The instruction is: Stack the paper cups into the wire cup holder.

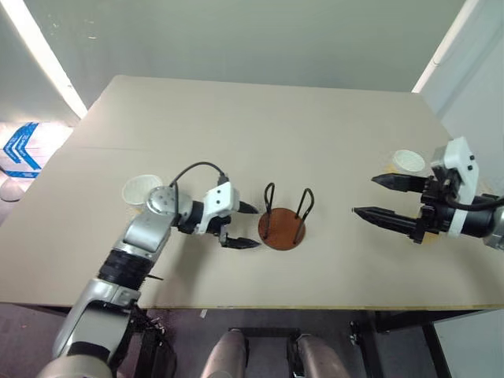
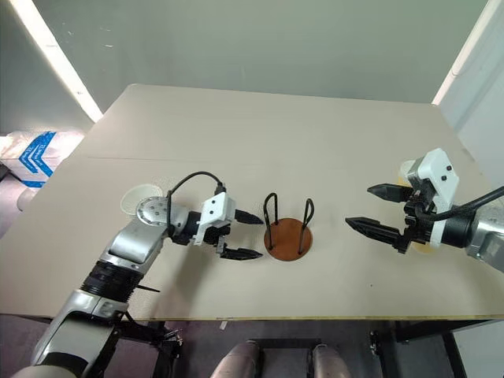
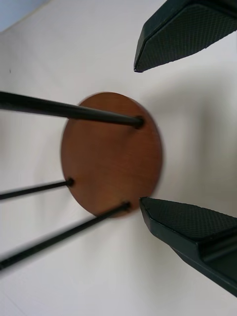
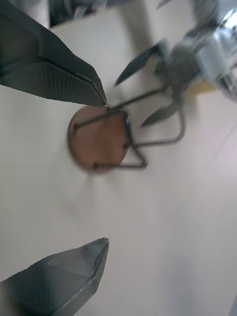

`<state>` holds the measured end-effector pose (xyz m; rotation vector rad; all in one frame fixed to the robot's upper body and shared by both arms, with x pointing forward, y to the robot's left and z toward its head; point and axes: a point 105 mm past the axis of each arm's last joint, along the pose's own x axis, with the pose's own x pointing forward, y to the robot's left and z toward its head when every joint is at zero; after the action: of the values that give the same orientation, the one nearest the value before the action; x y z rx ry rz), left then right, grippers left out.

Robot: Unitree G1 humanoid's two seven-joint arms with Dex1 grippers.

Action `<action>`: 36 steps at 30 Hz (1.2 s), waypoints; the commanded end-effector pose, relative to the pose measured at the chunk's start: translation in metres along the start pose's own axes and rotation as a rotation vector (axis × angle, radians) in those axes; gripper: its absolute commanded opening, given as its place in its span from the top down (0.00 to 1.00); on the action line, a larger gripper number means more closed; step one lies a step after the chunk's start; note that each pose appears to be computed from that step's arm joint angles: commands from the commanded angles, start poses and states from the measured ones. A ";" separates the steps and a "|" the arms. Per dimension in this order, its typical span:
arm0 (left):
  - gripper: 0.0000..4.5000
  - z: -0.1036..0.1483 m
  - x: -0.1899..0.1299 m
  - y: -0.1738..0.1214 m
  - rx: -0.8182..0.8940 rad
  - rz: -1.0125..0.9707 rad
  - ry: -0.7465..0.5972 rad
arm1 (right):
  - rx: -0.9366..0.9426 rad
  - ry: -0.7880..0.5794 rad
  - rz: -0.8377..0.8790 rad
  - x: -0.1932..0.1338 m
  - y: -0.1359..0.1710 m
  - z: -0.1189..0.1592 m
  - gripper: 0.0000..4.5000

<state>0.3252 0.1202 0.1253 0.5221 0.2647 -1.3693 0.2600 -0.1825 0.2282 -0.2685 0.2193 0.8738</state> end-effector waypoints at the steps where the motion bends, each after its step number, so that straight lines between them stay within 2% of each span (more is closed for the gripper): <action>1: 0.01 0.028 -0.022 0.001 0.027 0.003 -0.079 | -0.059 0.025 -0.085 -0.009 -0.022 0.005 0.00; 7: 0.01 0.049 -0.044 0.005 0.013 0.033 -0.145 | -0.136 0.064 -0.280 -0.022 -0.074 0.015 0.00; 11: 0.01 0.060 -0.045 0.006 0.007 0.045 -0.188 | -0.197 0.096 -0.342 -0.021 -0.102 0.022 0.00; 16: 0.01 0.069 -0.047 0.005 -0.015 0.053 -0.234 | -0.320 0.231 -0.392 -0.018 -0.139 0.011 0.00; 23: 0.01 0.070 -0.057 0.006 -0.035 0.093 -0.246 | -0.408 0.376 -0.345 -0.012 -0.160 -0.010 0.00; 30: 0.01 0.067 -0.068 0.009 -0.042 0.149 -0.245 | -0.432 0.441 -0.303 0.004 -0.173 -0.023 0.00; 36: 0.01 0.066 -0.065 0.008 -0.042 0.158 -0.248 | -0.453 0.489 -0.292 0.015 -0.181 -0.031 0.00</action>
<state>0.3155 0.1437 0.2038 0.3057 0.0963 -1.2601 0.4061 -0.2894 0.2086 -0.8815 0.4458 0.5662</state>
